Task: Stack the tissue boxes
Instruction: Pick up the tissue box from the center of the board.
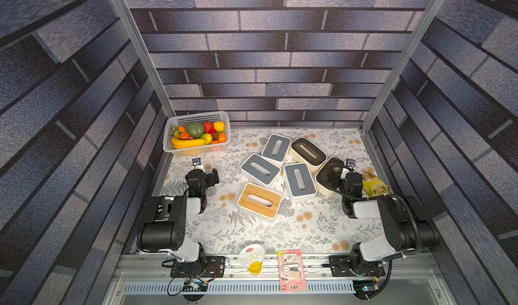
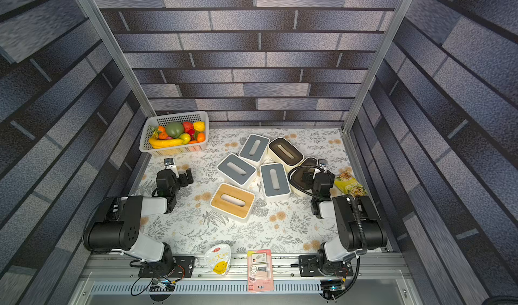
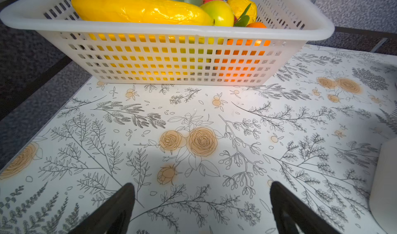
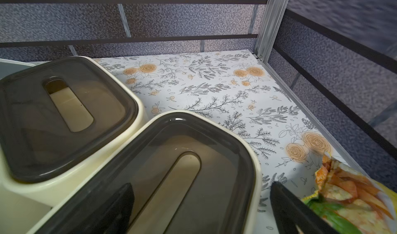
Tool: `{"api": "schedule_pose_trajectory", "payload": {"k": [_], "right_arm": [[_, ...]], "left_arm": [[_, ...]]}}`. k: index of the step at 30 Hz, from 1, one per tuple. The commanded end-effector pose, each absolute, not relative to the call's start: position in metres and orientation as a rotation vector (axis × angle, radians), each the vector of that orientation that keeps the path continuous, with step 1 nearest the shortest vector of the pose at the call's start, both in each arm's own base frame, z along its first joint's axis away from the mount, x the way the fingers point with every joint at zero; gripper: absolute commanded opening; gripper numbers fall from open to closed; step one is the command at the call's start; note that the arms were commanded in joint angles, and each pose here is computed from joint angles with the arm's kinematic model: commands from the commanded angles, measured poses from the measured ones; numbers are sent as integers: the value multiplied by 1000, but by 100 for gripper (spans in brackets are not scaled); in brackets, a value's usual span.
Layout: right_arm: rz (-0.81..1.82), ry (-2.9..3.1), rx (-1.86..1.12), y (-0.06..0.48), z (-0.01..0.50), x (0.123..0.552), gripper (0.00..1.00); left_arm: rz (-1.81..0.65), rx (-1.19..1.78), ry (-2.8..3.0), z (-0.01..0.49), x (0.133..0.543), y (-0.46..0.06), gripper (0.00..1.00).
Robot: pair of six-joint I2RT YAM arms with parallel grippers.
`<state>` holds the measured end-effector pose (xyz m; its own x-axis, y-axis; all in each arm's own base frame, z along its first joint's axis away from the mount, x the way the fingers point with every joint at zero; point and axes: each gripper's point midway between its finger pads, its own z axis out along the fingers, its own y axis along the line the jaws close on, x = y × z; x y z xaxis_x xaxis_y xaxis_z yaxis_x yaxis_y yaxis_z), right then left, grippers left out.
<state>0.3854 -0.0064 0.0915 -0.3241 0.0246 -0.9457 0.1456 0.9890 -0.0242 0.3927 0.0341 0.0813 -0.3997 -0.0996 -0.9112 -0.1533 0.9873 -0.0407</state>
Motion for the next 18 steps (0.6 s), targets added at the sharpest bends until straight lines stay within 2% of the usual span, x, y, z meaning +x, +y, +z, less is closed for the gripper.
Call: {"api": "schedule_pose_trajectory", "payload": {"k": [1, 18], "right_arm": [[-124, 1899, 113, -6, 93, 389, 100], [-108, 1900, 88, -1, 93, 389, 100]], "left_arm": [[60, -155, 1961, 89, 400, 35, 100], [50, -148, 1965, 89, 400, 33, 100]]}}
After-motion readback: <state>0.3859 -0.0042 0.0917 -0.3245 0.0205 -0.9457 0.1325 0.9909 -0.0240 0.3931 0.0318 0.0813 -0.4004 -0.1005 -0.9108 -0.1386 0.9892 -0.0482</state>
